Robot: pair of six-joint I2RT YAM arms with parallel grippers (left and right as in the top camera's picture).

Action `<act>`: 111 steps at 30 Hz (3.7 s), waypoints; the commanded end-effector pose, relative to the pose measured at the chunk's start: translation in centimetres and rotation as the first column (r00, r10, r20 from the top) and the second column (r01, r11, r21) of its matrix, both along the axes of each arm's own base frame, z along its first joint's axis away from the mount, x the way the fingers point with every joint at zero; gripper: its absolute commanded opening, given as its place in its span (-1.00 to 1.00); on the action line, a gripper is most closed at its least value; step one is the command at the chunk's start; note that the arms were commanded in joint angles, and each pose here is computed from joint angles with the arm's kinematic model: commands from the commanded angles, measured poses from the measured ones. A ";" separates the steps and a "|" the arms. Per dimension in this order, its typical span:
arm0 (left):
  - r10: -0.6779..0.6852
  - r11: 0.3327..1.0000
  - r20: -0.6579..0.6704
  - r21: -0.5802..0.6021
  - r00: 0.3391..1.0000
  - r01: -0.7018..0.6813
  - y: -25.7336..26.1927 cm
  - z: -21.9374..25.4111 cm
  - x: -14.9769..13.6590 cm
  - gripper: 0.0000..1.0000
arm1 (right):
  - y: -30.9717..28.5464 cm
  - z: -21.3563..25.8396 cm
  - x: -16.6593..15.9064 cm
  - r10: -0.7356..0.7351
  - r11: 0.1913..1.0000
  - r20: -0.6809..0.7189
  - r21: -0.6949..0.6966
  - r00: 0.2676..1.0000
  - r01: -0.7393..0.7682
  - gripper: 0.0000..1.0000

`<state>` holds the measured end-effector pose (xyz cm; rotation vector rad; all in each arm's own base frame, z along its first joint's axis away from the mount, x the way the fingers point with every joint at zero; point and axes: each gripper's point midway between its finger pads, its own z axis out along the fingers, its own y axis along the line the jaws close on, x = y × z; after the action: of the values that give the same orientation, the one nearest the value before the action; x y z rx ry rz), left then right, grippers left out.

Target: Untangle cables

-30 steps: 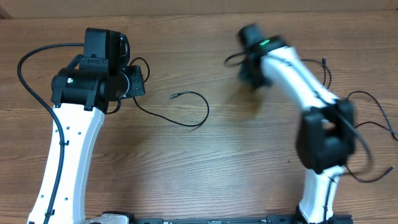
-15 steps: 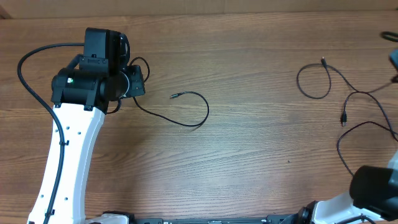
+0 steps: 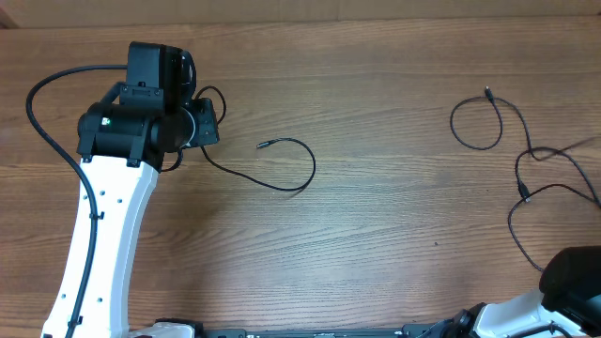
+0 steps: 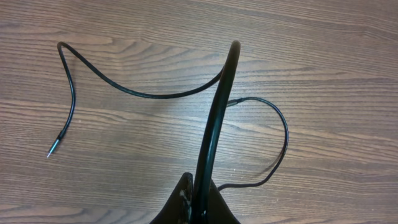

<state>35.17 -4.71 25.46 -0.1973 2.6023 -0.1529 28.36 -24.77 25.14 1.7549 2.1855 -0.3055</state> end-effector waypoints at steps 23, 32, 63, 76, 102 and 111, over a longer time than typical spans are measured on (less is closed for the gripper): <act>-0.022 1.000 -0.006 0.013 1.000 0.022 -0.2 -0.2 0.0 -0.91 | 1.7 -17.3 -1.8 0.009 0.992 -0.150 0.124 0.989 0.010 0.25; -0.022 1.000 -0.013 0.013 1.000 0.022 -0.2 -0.3 -0.2 -0.92 | 1.8 -19.1 1.0 0.036 0.989 -0.004 0.141 0.999 -0.035 -0.89; -0.032 0.999 -0.024 -0.010 0.999 0.032 -0.6 -0.4 -0.4 -0.91 | 7.4 -9.2 8.5 0.638 0.767 0.015 0.067 0.770 -0.638 0.72; -0.221 0.941 0.157 -0.226 0.963 0.252 -7.4 2.8 1.7 -0.92 | 13.7 -8.2 10.6 0.711 0.598 0.329 0.181 0.621 -0.781 1.00; -0.164 0.985 0.010 0.052 0.986 0.163 -3.3 0.0 -0.3 -0.36 | 30.1 -8.5 7.8 0.894 0.146 0.360 0.328 0.267 -0.933 1.00; -0.073 0.997 -0.004 0.026 0.997 0.073 -1.6 -0.2 -0.2 -0.32 | 38.0 -10.4 2.8 0.939 -0.066 0.331 0.443 0.094 -0.894 1.00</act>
<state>34.82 -6.69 25.45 -0.0376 2.6119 -0.1625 33.03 11.20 15.48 -0.0750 3.0552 0.7198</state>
